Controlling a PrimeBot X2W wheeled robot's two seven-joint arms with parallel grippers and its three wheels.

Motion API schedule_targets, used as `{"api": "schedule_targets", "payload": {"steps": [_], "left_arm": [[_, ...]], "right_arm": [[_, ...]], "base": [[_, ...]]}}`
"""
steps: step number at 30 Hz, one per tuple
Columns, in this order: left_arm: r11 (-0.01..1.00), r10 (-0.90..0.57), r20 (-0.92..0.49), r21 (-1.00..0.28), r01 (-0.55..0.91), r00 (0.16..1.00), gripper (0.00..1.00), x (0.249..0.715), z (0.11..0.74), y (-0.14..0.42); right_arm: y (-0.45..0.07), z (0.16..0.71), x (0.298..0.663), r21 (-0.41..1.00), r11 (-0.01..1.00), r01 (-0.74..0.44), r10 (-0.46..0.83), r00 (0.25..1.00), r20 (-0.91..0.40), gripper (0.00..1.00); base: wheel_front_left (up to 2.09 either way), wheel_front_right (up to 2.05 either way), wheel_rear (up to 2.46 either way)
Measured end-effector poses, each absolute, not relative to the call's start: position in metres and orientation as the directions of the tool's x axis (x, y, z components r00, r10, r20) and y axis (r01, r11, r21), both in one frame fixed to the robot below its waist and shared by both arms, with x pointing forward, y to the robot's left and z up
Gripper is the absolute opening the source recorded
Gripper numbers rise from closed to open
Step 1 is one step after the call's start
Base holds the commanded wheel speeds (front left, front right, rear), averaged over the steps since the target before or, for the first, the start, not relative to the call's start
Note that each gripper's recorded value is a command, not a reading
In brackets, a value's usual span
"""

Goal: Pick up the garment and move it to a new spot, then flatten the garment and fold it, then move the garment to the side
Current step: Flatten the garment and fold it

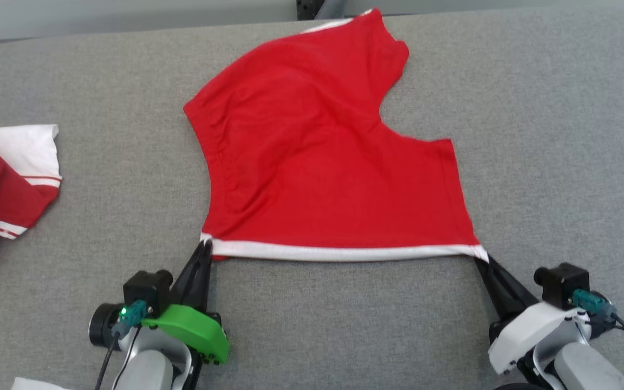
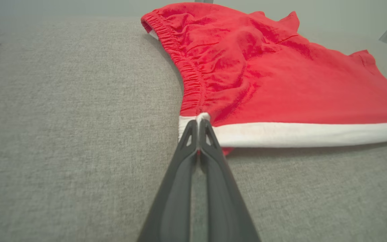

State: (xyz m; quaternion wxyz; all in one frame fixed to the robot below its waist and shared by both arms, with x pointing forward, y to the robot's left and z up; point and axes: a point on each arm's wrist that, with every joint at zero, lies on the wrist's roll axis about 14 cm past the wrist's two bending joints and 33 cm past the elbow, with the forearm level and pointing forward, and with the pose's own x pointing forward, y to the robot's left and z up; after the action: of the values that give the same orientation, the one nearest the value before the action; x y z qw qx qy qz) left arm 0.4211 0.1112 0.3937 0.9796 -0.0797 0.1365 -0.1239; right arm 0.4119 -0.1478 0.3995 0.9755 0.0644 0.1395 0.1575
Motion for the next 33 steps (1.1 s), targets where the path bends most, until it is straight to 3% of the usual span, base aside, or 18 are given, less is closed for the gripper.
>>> {"api": "schedule_targets", "payload": {"steps": [2,10,18,26,33], "left_arm": [[0.959,-0.250,-0.262,-0.199,0.202,0.932,0.00,0.396,0.393,0.115],[0.956,-0.242,-0.240,-0.223,0.189,0.940,0.00,0.339,0.405,0.115],[0.955,-0.212,-0.240,-0.254,0.150,0.947,0.00,0.299,0.402,0.121],[0.950,-0.214,-0.073,-0.248,0.191,0.974,0.00,0.336,0.454,0.118],[0.951,-0.176,-0.017,-0.262,0.166,0.984,0.00,0.380,0.477,0.132]], "right_arm": [[-0.148,0.392,0.382,0.180,0.943,-0.278,0.321,0.902,-0.288,0.00],[-0.145,0.394,0.320,0.205,0.947,-0.247,0.300,0.907,-0.294,0.00],[-0.148,0.407,0.297,0.208,0.949,-0.237,0.286,0.926,-0.248,0.00],[-0.157,0.470,0.363,0.164,0.953,-0.253,0.265,0.963,-0.052,0.00],[-0.142,0.502,0.447,0.056,0.946,-0.319,0.319,0.948,0.001,0.00]], "base": [[0.00,0.00,0.00],[0.00,0.00,0.00],[0.00,0.00,0.00],[0.00,0.00,0.00],[0.00,0.00,0.00]]}}
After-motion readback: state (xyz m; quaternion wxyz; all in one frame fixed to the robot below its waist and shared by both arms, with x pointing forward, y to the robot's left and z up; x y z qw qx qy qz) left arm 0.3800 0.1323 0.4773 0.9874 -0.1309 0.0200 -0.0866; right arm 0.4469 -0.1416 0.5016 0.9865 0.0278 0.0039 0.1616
